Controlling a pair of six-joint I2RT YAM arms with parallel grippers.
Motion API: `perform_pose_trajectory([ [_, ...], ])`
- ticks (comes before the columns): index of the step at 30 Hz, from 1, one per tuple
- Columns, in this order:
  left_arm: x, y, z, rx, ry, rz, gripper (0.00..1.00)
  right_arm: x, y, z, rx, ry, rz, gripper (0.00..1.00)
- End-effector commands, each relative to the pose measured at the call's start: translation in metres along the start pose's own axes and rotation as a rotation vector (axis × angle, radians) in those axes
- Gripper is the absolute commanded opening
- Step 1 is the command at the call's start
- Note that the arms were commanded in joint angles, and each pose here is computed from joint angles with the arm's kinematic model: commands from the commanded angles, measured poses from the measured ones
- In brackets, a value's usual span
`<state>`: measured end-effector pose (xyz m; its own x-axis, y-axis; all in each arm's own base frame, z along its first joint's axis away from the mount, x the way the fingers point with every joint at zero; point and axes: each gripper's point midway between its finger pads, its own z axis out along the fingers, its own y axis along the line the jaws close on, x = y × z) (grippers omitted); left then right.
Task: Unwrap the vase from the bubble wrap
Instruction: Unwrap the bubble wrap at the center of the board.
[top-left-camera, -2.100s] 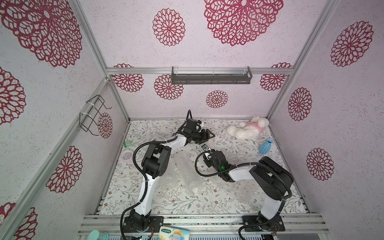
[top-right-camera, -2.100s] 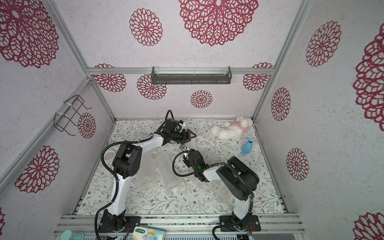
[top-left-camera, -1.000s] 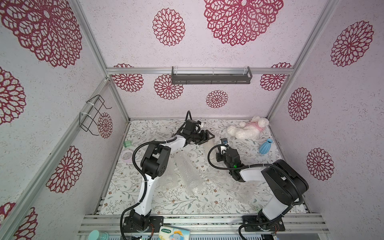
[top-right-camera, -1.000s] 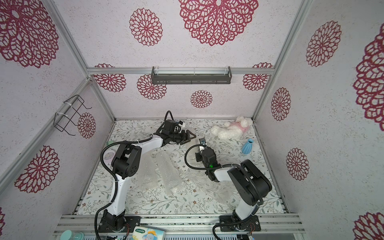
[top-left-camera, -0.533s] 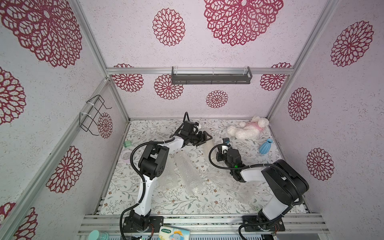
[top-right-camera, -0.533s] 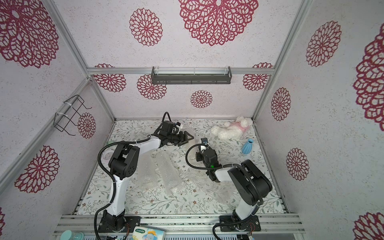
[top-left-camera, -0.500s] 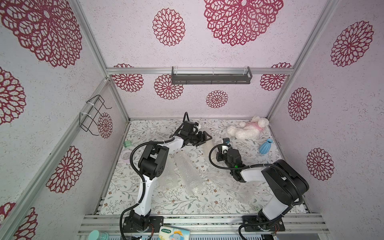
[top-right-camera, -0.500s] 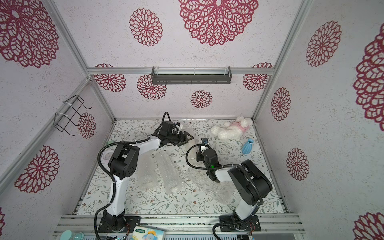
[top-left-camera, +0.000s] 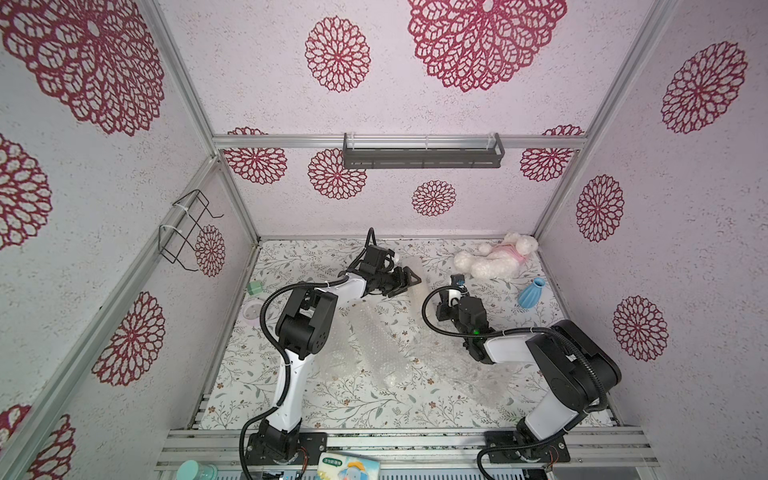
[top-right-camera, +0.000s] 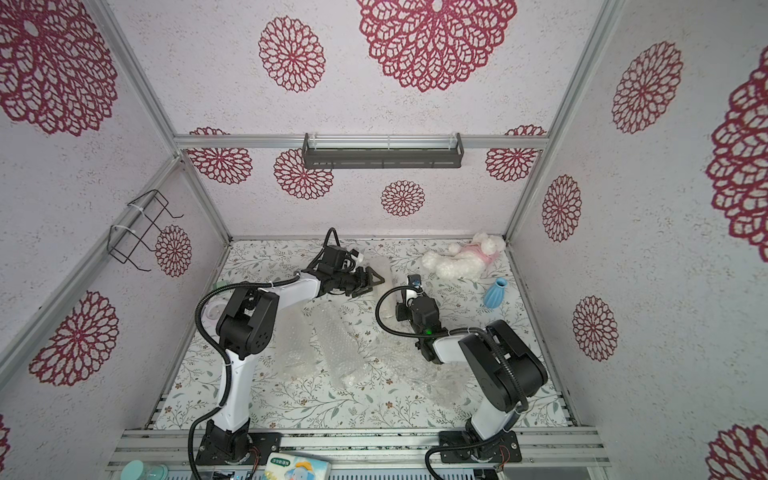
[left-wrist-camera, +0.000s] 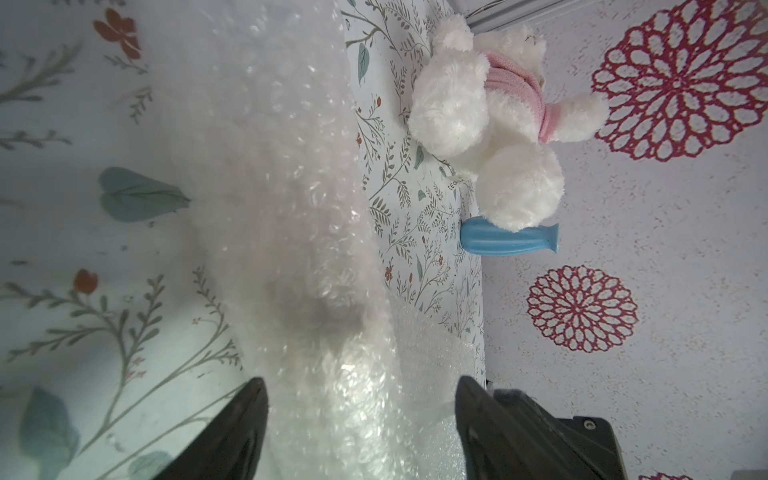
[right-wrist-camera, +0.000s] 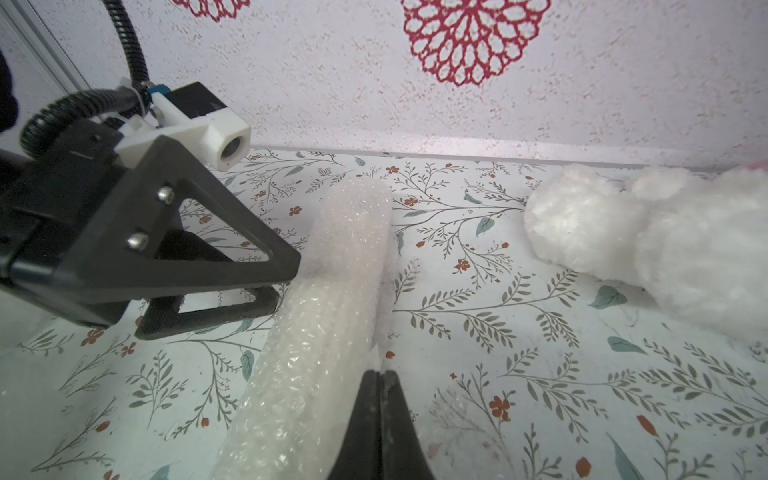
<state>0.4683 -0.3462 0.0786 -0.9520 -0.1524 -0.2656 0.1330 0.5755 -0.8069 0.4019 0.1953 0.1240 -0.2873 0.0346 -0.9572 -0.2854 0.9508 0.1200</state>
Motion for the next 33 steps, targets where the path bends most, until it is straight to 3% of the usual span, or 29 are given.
perform_pose_trajectory([
  [1,-0.006,-0.010,-0.010,0.007,-0.019,0.024,0.74,-0.026,0.004,-0.005,-0.024,-0.072,0.035,0.00],
  [12,0.002,0.003,-0.008,-0.169,-0.015,0.088,0.74,-0.031,0.004,-0.011,-0.032,-0.092,0.047,0.00],
  [23,-0.002,-0.010,0.003,-0.212,-0.030,0.136,0.73,-0.023,0.003,-0.013,-0.042,-0.083,0.057,0.00],
  [33,0.011,0.008,0.016,-0.343,-0.008,0.167,0.73,-0.028,0.003,-0.014,-0.042,-0.101,0.067,0.00],
])
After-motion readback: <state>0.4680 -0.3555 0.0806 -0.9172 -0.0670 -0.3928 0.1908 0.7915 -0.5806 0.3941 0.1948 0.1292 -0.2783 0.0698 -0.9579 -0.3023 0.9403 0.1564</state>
